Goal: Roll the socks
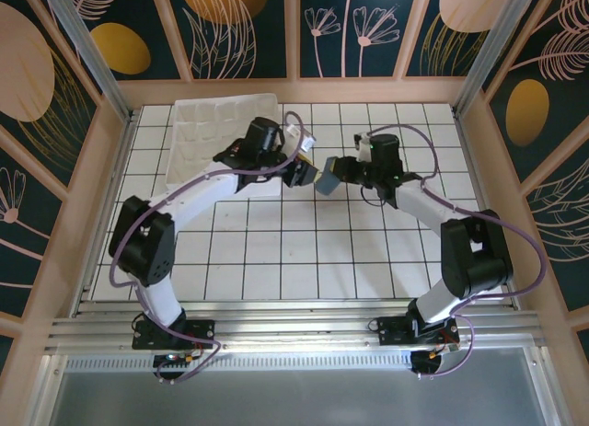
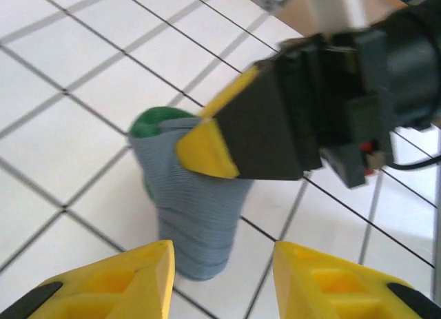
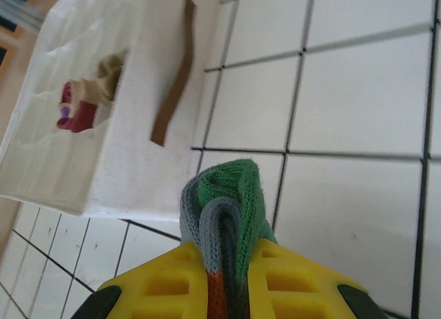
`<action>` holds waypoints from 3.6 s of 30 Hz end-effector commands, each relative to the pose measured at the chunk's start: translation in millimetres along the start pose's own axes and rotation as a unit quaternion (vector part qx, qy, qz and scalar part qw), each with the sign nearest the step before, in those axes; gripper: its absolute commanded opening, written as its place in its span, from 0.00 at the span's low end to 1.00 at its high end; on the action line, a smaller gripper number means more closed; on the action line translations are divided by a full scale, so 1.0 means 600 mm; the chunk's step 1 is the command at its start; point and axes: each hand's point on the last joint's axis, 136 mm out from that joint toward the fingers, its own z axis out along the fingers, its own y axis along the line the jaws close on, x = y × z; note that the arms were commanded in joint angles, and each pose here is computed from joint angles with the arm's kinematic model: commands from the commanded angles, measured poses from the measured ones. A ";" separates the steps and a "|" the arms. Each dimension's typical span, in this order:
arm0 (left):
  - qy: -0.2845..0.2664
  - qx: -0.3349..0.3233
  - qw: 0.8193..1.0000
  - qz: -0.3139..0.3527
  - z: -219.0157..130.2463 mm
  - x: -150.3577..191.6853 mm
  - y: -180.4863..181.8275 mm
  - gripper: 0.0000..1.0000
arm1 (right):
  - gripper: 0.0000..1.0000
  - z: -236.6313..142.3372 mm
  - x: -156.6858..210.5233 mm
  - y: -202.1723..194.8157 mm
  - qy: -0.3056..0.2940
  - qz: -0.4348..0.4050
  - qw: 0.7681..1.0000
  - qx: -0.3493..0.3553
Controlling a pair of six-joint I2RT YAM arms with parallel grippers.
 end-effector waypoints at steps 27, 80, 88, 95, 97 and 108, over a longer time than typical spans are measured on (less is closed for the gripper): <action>0.018 -0.227 0.936 -0.270 -0.110 0.142 0.315 0.16 | 0.00 0.191 -0.060 0.238 -0.075 -0.389 0.918 -0.028; -0.183 -0.454 0.871 -0.036 -0.414 -0.037 0.250 0.59 | 0.77 -0.044 -0.174 0.148 -0.232 -0.214 0.949 -0.002; -0.256 -0.534 0.803 -0.068 -0.490 0.088 0.224 0.99 | 0.99 -0.162 -0.130 0.011 -0.298 -0.198 0.929 0.098; -0.219 -0.565 0.795 -0.038 -0.492 0.188 0.213 0.99 | 0.99 -0.244 -0.067 -0.109 -0.376 -0.171 0.883 0.224; -0.199 -0.563 0.801 -0.043 -0.479 0.215 0.218 0.99 | 0.99 -0.264 -0.050 -0.129 -0.399 -0.174 0.867 0.242; -0.205 -0.555 0.805 -0.036 -0.431 0.303 0.235 0.99 | 0.99 -0.266 0.002 -0.222 -0.362 -0.204 0.863 0.288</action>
